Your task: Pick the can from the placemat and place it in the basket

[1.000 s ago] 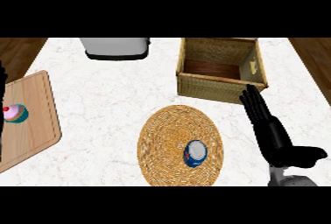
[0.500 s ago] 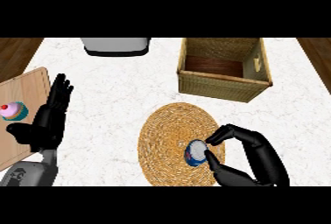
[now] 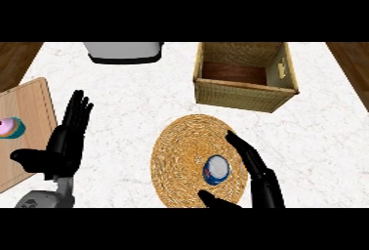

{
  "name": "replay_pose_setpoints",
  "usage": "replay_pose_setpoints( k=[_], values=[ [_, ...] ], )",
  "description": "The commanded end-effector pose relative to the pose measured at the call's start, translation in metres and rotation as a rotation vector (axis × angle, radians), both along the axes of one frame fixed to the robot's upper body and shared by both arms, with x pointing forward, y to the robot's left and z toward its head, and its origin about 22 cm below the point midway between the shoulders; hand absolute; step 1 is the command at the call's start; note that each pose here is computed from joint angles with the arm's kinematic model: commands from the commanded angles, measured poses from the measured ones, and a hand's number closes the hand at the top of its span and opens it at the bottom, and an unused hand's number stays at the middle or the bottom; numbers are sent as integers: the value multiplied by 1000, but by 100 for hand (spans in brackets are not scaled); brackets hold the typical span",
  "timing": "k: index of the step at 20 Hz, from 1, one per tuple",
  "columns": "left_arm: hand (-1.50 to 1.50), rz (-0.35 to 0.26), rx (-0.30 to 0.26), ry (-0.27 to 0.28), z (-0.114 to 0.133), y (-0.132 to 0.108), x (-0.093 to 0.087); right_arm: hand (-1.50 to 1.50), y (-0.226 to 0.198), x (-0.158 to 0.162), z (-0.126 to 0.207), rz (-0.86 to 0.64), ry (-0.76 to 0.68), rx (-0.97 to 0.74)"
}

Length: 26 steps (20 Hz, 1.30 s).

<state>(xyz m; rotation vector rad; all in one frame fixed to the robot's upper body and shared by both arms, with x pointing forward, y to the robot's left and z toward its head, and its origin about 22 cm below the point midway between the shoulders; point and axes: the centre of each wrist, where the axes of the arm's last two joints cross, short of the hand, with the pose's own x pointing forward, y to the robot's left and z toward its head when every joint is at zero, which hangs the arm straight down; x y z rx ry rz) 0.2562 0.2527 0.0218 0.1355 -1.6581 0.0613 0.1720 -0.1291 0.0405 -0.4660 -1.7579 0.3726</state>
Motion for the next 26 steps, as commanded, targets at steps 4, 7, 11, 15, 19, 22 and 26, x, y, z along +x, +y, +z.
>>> replay_pose_setpoints(
  k=[4,7,11,15,19,22,26],
  values=[
    [0,11,-6,-16,5,-3,-5,-150,-37,-8,13,-257,163,-392],
    [0,2,-18,6,-3,-9,-9,-150,-34,-18,26,-232,302,-550],
    [0,-29,-27,-13,2,-17,-9,-150,-18,-36,71,-149,413,-594],
    [0,-53,-12,-5,-2,-17,-11,-150,12,-42,108,-104,489,-607],
    [0,-42,-23,-21,7,-19,-18,-150,22,-42,135,-137,512,-599],
    [0,-34,-22,4,7,-22,-13,-150,30,-28,125,-187,549,-667],
    [0,-40,-16,-13,3,-16,-12,-150,31,-13,116,-209,603,-714]
  ],
)
